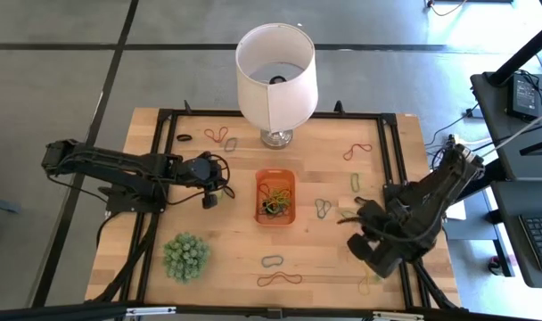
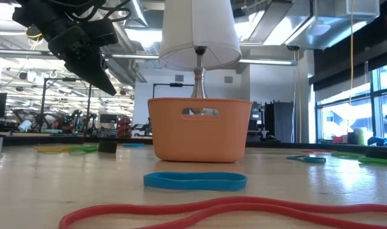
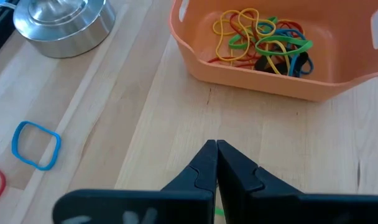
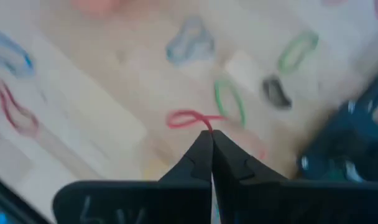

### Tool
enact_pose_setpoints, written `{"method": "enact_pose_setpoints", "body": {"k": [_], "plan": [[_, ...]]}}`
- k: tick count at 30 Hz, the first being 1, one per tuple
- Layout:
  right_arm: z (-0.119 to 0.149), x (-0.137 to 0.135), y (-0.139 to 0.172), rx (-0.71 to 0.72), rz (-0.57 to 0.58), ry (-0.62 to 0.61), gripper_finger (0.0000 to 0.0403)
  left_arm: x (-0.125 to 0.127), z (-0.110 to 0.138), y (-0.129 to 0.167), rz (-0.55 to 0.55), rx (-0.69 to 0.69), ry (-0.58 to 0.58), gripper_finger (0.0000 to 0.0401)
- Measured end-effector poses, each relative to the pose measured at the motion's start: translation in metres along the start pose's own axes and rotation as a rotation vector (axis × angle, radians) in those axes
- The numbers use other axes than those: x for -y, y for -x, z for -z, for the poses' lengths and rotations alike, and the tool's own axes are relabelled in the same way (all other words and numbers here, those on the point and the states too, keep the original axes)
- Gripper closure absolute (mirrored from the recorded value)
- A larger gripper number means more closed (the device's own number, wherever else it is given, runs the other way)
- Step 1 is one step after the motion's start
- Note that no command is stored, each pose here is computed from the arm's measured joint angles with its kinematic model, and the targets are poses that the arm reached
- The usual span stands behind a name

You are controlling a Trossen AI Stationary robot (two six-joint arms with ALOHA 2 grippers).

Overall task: Pick and place rubber bands into bin
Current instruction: Put the red rubber band into the orange bin

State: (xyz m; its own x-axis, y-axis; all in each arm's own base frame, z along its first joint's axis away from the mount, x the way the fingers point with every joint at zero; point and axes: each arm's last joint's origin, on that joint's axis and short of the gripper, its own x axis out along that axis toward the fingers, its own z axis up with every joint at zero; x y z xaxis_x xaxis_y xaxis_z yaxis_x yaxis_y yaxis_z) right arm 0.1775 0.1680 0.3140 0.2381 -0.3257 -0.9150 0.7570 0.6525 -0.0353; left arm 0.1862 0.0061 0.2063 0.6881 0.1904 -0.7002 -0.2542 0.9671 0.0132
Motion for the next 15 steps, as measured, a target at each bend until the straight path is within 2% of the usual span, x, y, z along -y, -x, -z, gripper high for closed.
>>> {"method": "enact_pose_setpoints", "body": {"k": [9,15], "plan": [[-0.075,-0.003,0.006,0.136,-0.039,0.088,0.0402,0.0,0.0,0.0,-0.003,0.001,-0.001,0.0393],[-0.13,-0.008,0.007,0.241,-0.163,0.149,0.0403,0.0,0.0,0.0,-0.003,0.001,-0.001,0.0394]]}}
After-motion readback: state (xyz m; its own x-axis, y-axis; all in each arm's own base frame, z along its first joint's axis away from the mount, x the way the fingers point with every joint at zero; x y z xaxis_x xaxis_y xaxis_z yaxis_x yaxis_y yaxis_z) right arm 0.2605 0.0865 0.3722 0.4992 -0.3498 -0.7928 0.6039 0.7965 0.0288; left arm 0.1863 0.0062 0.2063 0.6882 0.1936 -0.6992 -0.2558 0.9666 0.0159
